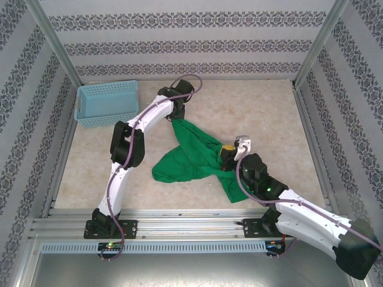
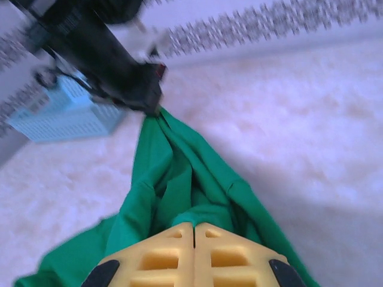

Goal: Fold the inside-out t-shirt

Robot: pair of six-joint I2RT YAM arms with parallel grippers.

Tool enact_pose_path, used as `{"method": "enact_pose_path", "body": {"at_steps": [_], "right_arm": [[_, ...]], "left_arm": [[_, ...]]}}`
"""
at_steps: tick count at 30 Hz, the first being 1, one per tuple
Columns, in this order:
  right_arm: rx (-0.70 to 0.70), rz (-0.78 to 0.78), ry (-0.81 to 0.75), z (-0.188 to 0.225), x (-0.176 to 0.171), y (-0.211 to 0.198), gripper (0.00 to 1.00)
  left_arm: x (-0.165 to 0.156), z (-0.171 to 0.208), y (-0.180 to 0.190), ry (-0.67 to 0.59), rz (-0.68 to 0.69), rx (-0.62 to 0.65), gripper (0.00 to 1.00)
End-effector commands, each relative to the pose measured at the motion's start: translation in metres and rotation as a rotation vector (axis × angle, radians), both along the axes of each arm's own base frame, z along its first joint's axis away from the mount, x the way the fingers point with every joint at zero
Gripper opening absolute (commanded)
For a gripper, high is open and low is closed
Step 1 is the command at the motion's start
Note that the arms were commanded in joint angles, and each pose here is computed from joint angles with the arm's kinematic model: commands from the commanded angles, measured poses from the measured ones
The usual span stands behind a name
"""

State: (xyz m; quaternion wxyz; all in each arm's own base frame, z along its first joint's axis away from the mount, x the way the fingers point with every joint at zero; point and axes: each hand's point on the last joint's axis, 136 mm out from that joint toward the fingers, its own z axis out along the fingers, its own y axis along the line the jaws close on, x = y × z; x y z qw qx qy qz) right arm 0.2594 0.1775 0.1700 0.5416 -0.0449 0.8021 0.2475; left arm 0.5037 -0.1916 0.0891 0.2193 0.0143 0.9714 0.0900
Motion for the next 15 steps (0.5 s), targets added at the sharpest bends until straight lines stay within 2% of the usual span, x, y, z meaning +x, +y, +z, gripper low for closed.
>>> {"method": "enact_pose_path", "body": {"at_steps": [1, 2, 6, 9, 12, 15], "right_arm": [[0.028, -0.013, 0.077, -0.021, -0.001, 0.0, 0.0], [0.026, -0.028, 0.085, -0.022, 0.002, -0.002, 0.0], [0.025, -0.01, 0.052, -0.001, 0.009, 0.002, 0.0], [0.034, 0.026, 0.032, 0.009, 0.009, 0.009, 0.0], [0.052, 0.061, 0.047, 0.005, 0.006, 0.016, 0.0], [0.068, 0.078, 0.04, 0.004, 0.0, 0.02, 0.0]], "left_arm": [[-0.04, 0.006, -0.023, 0.071, -0.115, -0.023, 0.0], [-0.048, 0.009, -0.029, 0.071, -0.126, -0.061, 0.0], [-0.083, 0.036, -0.044, 0.022, -0.147, -0.213, 0.31], [-0.114, 0.063, -0.07, -0.027, -0.207, -0.311, 0.47], [-0.145, 0.08, -0.109, -0.055, -0.295, -0.439, 0.59], [-0.166, 0.075, -0.14, -0.019, -0.346, -0.54, 0.61]]}}
